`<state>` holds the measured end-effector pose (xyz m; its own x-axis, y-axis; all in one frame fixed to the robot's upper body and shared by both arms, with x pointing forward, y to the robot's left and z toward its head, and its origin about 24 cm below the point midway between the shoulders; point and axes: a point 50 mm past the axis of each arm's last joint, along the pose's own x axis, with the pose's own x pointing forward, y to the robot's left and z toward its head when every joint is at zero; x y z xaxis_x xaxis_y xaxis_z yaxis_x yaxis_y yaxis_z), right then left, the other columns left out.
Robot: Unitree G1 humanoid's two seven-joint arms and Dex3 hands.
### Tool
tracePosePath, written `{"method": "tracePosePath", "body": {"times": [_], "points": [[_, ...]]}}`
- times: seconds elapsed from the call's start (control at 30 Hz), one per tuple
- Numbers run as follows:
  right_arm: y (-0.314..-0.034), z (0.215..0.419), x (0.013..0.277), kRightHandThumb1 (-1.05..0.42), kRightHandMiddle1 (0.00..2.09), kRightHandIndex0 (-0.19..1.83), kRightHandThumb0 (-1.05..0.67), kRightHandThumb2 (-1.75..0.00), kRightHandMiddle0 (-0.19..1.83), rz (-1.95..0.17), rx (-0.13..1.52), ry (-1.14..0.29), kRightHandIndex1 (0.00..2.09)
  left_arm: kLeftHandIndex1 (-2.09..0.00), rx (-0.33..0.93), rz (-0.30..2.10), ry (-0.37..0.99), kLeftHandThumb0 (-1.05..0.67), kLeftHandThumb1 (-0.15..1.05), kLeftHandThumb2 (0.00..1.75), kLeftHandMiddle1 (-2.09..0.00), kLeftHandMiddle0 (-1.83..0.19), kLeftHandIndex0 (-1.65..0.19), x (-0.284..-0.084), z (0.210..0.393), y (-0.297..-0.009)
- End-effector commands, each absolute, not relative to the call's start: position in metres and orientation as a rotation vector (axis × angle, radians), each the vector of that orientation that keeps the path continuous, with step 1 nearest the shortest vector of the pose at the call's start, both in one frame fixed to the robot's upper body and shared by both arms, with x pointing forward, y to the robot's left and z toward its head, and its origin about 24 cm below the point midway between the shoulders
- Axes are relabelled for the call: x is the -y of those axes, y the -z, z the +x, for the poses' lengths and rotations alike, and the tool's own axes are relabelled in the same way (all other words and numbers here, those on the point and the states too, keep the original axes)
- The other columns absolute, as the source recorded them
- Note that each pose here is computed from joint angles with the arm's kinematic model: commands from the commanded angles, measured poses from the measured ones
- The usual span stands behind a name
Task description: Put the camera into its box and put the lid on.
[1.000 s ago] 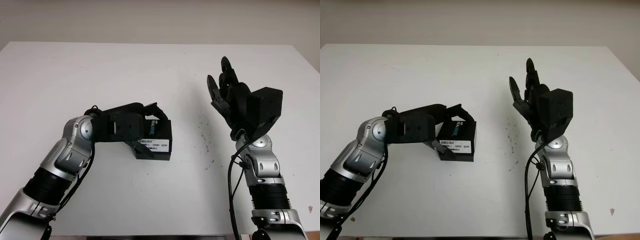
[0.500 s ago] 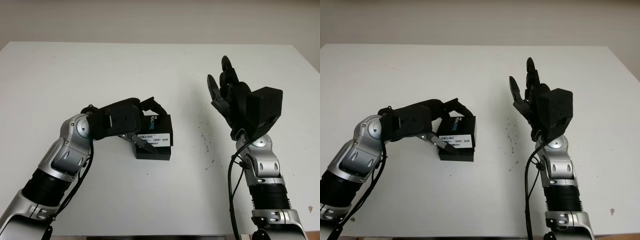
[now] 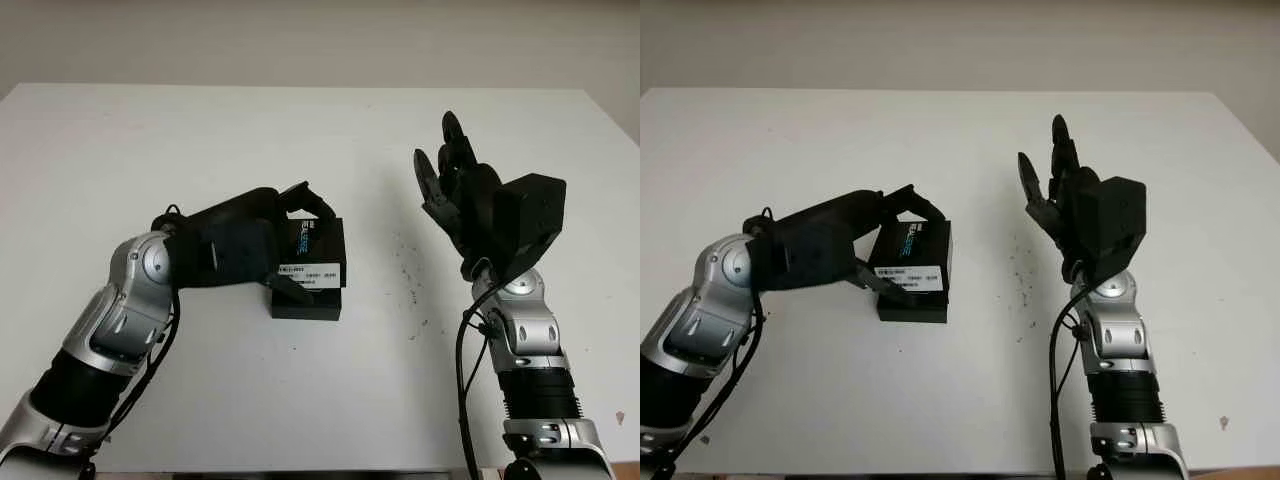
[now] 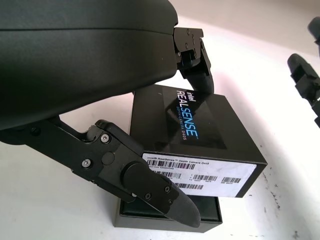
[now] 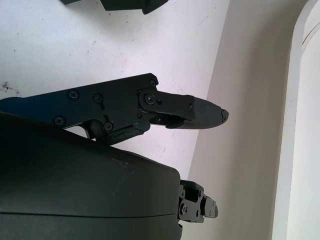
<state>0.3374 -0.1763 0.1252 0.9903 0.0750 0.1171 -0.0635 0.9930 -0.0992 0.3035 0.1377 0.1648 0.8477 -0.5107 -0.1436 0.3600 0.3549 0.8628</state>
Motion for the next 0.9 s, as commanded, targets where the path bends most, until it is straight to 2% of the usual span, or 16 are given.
{"method": "tracePosePath", "body": {"times": [0.0,0.17,0.3,0.37,0.43,0.53,0.67,0.87], "points": [[-0.128,0.335,0.177,-1.05,0.05,-0.18,-0.52,-0.48,-0.14,-0.099,0.139,-0.068,0.05,-1.58,0.214,1.093,0.557,-0.22,1.05,0.09,-1.75,-0.49,-0.19,-0.134,0.298,-0.164],[-0.128,0.335,0.176,-1.05,0.06,-0.18,-0.51,-0.47,-0.13,-0.101,0.143,-0.068,0.05,-1.61,0.314,1.121,0.52,-0.19,1.04,0.06,-1.89,-0.42,-0.2,-0.132,0.291,-0.161],[-0.128,0.334,0.175,-1.05,0.06,-0.17,-0.52,-0.47,-0.12,-0.101,0.143,-0.066,0.05,-1.64,0.342,1.126,0.505,-0.19,1.04,0.06,-1.9,-0.37,-0.17,-0.132,0.286,-0.159],[-0.128,0.335,0.176,-1.05,0.06,-0.17,-0.53,-0.46,-0.11,-0.102,0.144,-0.066,0.05,-1.67,0.339,1.123,0.499,-0.2,1.05,0.06,-1.94,-0.38,-0.17,-0.133,0.284,-0.157],[-0.127,0.335,0.176,-1.05,0.06,-0.17,-0.53,-0.47,-0.12,-0.103,0.145,-0.068,0.05,-1.68,0.323,1.113,0.5,-0.19,1.05,0.06,-1.89,-0.39,-0.17,-0.135,0.283,-0.156],[-0.128,0.335,0.176,-1.05,0.06,-0.17,-0.53,-0.46,-0.12,-0.104,0.145,-0.068,0.05,-1.61,0.286,1.108,0.507,-0.19,1.04,0.06,-1.98,-0.44,-0.2,-0.136,0.28,-0.151],[-0.128,0.334,0.177,-1.05,0.06,-0.16,-0.53,-0.46,-0.11,-0.108,0.144,-0.063,0.06,-1.58,0.269,1.101,0.522,-0.17,1.05,0.08,-1.83,-0.42,-0.2,-0.136,0.278,-0.147],[-0.128,0.334,0.177,-1.05,0.05,-0.17,-0.51,-0.47,-0.12,-0.096,0.143,-0.067,0.05,-1.56,0.246,1.096,0.518,-0.19,1.05,0.08,-1.85,-0.41,-0.2,-0.136,0.279,-0.146]]}}
